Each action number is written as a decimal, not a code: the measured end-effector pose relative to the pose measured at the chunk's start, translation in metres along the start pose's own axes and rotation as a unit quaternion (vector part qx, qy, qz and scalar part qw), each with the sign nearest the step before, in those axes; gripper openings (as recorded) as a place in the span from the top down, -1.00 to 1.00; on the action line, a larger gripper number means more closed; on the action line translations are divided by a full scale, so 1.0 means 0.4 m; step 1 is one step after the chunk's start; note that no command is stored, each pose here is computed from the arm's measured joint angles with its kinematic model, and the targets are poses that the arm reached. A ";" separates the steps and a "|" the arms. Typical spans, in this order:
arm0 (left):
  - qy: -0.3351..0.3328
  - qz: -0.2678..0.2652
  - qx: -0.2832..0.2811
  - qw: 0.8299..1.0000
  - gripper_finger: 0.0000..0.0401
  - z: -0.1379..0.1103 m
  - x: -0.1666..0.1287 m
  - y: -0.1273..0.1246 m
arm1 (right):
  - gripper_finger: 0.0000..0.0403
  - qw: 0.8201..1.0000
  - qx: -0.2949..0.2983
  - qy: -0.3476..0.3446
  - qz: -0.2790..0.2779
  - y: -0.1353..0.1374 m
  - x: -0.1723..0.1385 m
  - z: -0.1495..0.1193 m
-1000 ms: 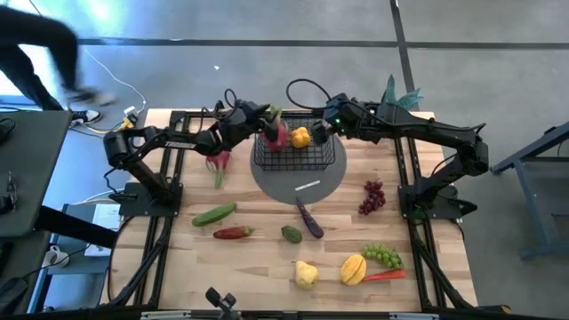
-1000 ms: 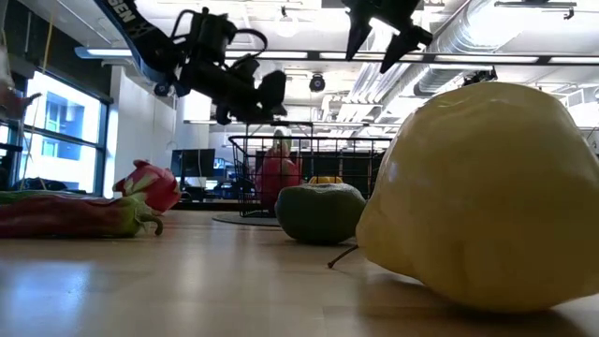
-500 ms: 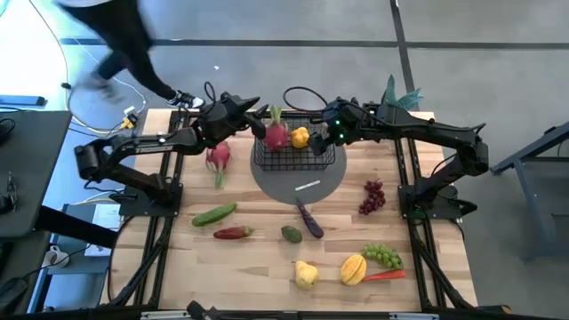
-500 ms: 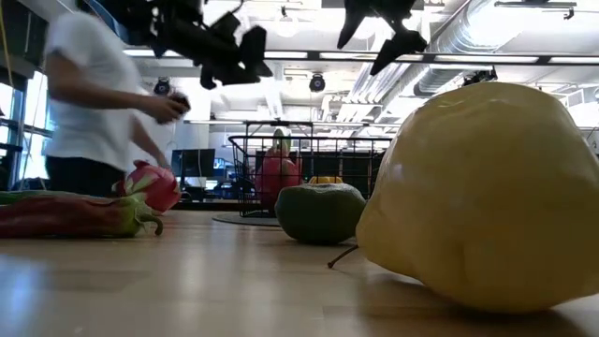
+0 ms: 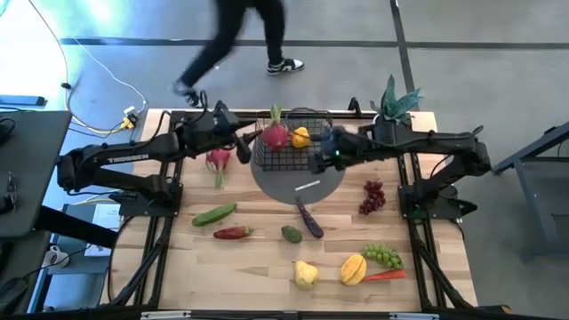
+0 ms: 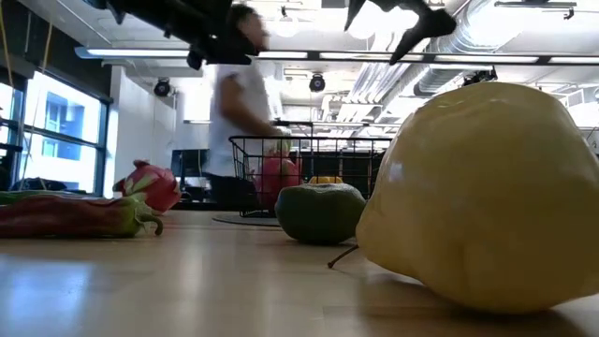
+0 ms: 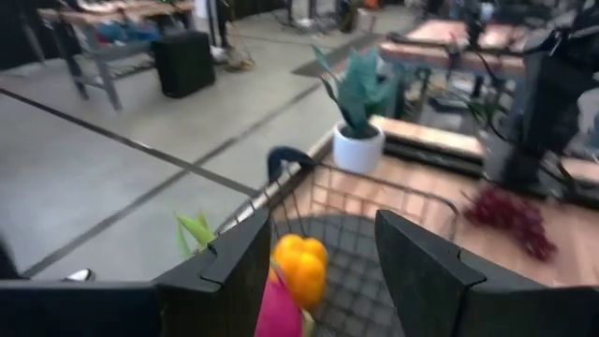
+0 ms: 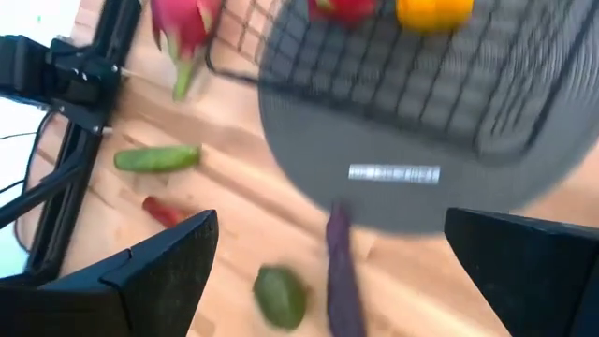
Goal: Build produce basket
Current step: Put the yellow starfruit into the black wire basket
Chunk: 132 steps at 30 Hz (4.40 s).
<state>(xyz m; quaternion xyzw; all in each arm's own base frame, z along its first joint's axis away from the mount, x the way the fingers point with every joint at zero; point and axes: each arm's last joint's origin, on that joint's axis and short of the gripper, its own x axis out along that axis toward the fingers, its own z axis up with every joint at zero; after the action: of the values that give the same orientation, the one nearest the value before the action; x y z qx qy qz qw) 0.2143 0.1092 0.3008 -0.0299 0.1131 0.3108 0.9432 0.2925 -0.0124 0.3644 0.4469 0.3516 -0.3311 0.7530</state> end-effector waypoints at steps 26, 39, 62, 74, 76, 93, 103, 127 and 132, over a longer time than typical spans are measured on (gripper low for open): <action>0.044 -0.070 0.054 0.995 0.09 -0.021 -0.026 -0.053 | -0.98 0.978 0.119 0.136 -0.102 0.032 -0.048 -0.322; 0.046 -0.068 0.016 0.996 0.09 -0.020 -0.026 -0.052 | -0.98 0.964 -0.076 0.230 -0.107 0.043 -0.035 -0.446; 0.069 -0.134 -0.156 0.976 0.09 -0.032 -0.083 -0.191 | -0.98 0.837 -0.495 0.234 -0.008 0.037 -0.052 -0.507; 0.107 -0.152 -0.166 0.969 0.10 -0.054 -0.116 -0.239 | -0.98 0.715 -0.660 0.225 0.037 0.037 -0.052 -0.506; 0.115 -0.153 -0.165 0.968 0.10 -0.059 -0.120 -0.243 | -0.98 0.695 -0.682 0.224 0.044 0.037 -0.052 -0.506; 0.124 -0.156 -0.178 0.964 0.10 -0.063 -0.127 -0.251 | -0.98 0.610 -0.743 0.268 0.062 0.070 0.076 -0.588; 0.127 -0.159 -0.173 0.964 0.10 -0.064 -0.127 -0.251 | -0.98 0.596 -0.738 0.310 0.061 0.072 0.140 -0.624; 0.126 -0.163 -0.160 0.966 0.10 -0.064 -0.127 -0.251 | -0.89 0.558 -0.710 0.430 -0.017 0.025 0.294 -0.708; 0.126 -0.162 -0.160 0.966 0.10 -0.065 -0.127 -0.251 | -0.57 0.559 -0.708 0.431 -0.020 0.024 0.299 -0.711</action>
<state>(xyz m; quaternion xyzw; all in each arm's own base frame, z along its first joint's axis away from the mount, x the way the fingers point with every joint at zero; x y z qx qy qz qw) 0.2290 -0.0044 0.2861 -0.2369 0.1734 0.1613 0.9422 0.2976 0.2269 0.1694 -0.1476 0.7642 0.2413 0.5797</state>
